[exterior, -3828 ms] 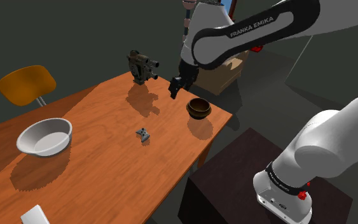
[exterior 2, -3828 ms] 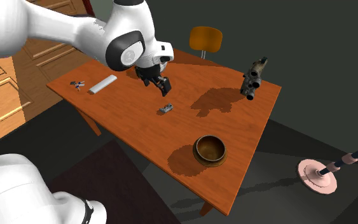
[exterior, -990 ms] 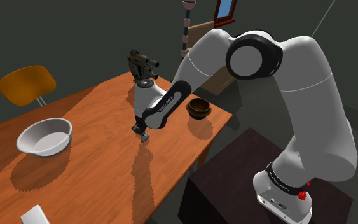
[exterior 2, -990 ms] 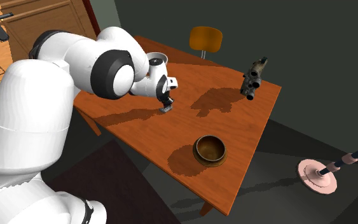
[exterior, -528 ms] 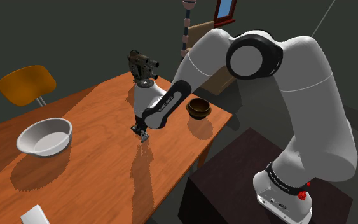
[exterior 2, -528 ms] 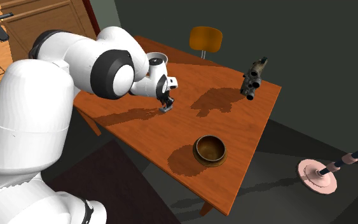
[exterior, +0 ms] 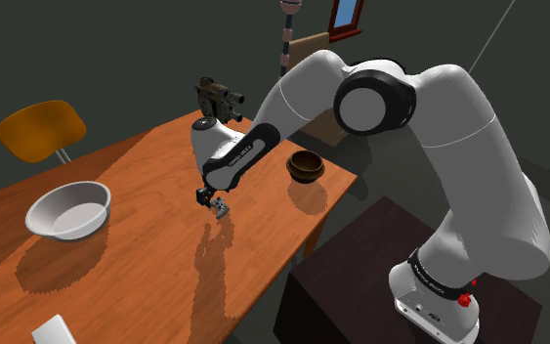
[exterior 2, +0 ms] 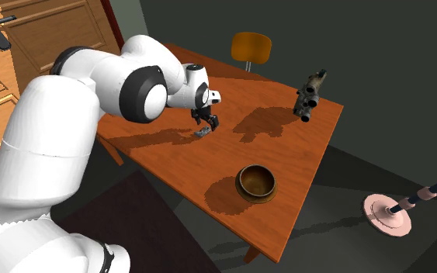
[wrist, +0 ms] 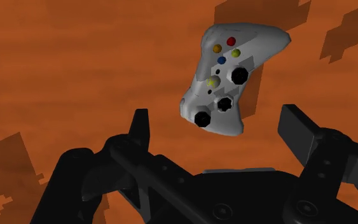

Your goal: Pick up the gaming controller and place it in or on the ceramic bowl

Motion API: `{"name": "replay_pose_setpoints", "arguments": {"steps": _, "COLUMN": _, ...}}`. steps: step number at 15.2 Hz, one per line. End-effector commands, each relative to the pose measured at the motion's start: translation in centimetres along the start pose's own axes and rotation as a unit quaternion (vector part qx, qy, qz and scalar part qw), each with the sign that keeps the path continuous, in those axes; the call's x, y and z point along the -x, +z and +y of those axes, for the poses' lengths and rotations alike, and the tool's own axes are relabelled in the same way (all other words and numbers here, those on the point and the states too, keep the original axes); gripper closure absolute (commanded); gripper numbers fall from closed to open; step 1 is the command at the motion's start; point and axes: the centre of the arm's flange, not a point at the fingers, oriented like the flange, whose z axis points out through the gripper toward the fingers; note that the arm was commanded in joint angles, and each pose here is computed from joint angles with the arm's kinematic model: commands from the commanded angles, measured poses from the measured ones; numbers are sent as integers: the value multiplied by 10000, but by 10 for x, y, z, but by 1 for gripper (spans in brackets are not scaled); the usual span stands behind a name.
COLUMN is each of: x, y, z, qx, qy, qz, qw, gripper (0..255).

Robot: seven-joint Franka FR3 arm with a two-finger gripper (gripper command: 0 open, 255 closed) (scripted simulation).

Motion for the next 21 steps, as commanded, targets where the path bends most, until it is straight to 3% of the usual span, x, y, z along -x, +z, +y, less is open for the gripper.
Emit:
{"name": "replay_pose_setpoints", "arguments": {"steps": 1, "x": 0, "y": 13, "z": -2, "qx": 4, "qy": 0, "qz": -6, "qw": 10000, "gripper": 0}}
{"name": "replay_pose_setpoints", "arguments": {"steps": 10, "x": 0, "y": 16, "z": -2, "qx": 4, "qy": 0, "qz": -6, "qw": 10000, "gripper": 0}}
{"name": "replay_pose_setpoints", "arguments": {"steps": 11, "x": 0, "y": 16, "z": -2, "qx": 4, "qy": 0, "qz": -6, "qw": 10000, "gripper": 255}}
{"name": "replay_pose_setpoints", "arguments": {"steps": 21, "x": 0, "y": 11, "z": -1, "qx": 4, "qy": -1, "qz": -6, "qw": 10000, "gripper": 255}}
